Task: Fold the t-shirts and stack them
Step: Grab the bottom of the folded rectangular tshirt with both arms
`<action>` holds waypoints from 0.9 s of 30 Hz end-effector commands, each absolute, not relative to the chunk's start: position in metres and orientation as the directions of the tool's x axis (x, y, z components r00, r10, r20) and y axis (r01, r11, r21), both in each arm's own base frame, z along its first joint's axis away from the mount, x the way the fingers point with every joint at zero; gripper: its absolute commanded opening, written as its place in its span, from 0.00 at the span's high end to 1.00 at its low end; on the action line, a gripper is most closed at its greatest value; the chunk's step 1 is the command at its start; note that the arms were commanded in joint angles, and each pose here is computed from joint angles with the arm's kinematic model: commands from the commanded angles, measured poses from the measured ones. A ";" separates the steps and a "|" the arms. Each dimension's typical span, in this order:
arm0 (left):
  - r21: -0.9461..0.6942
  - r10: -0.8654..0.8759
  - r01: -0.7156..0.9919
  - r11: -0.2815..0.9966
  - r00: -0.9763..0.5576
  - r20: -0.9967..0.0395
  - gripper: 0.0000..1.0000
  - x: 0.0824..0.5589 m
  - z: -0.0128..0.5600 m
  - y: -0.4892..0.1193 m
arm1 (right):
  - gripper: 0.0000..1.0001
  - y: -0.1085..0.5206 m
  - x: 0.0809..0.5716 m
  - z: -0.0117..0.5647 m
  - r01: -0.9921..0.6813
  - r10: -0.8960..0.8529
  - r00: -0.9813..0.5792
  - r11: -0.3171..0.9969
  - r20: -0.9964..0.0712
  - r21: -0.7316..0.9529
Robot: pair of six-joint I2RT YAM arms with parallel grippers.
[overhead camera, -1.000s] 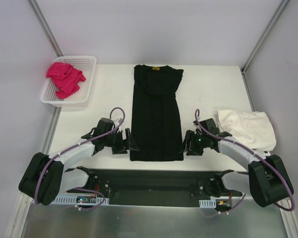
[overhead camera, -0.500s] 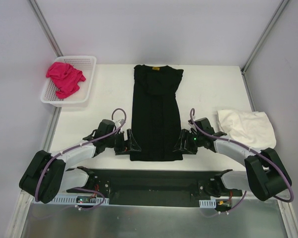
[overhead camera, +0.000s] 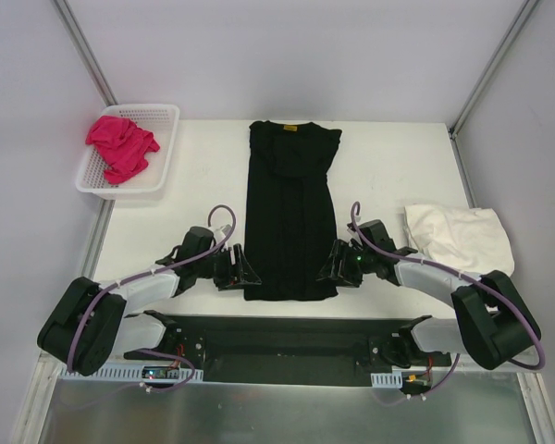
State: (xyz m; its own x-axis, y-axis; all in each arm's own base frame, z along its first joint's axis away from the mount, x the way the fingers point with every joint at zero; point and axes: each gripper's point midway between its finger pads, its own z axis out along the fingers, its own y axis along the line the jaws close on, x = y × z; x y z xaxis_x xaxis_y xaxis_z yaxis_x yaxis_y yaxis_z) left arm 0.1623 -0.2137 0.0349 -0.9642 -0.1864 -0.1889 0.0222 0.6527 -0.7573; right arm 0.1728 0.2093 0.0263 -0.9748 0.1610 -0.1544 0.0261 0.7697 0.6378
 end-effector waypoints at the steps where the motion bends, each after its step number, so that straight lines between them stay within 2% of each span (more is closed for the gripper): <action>1: -0.689 -0.165 -0.044 0.724 -0.980 -0.111 0.44 0.138 0.002 -0.198 | 0.45 0.190 0.155 -0.003 0.089 0.174 -0.979 0.832 -0.106 0.548; 6: -0.691 -0.156 -0.033 0.722 -0.981 -0.116 0.53 0.139 0.001 -0.199 | 0.47 0.191 0.156 -0.006 0.100 0.186 -0.977 0.828 -0.103 0.552; 13: -0.697 -0.151 -0.034 0.716 -0.983 -0.108 0.70 0.140 -0.001 -0.201 | 0.59 0.192 0.154 -0.009 0.105 0.192 -0.977 0.822 -0.098 0.559; 17: -0.698 -0.144 -0.024 0.716 -0.983 -0.115 0.73 0.142 -0.001 -0.202 | 0.64 0.192 0.154 -0.011 0.106 0.193 -0.976 0.821 -0.098 0.560; 19: -0.698 -0.143 -0.015 0.716 -0.982 -0.125 0.75 0.145 0.000 -0.203 | 0.69 0.192 0.155 -0.011 0.107 0.194 -0.976 0.821 -0.098 0.561; 22: -0.700 -0.141 -0.005 0.714 -0.981 -0.137 0.84 0.148 0.002 -0.204 | 0.79 0.192 0.154 -0.012 0.109 0.192 -0.977 0.823 -0.092 0.558; 23: -0.701 -0.140 -0.004 0.713 -0.981 -0.137 0.90 0.149 0.003 -0.205 | 0.82 0.193 0.154 -0.012 0.105 0.188 -0.978 0.821 -0.092 0.561; 27: -0.703 -0.139 0.006 0.711 -0.979 -0.149 0.99 0.153 0.005 -0.207 | 0.99 0.195 0.159 -0.010 0.092 0.188 -0.976 0.815 -0.111 0.571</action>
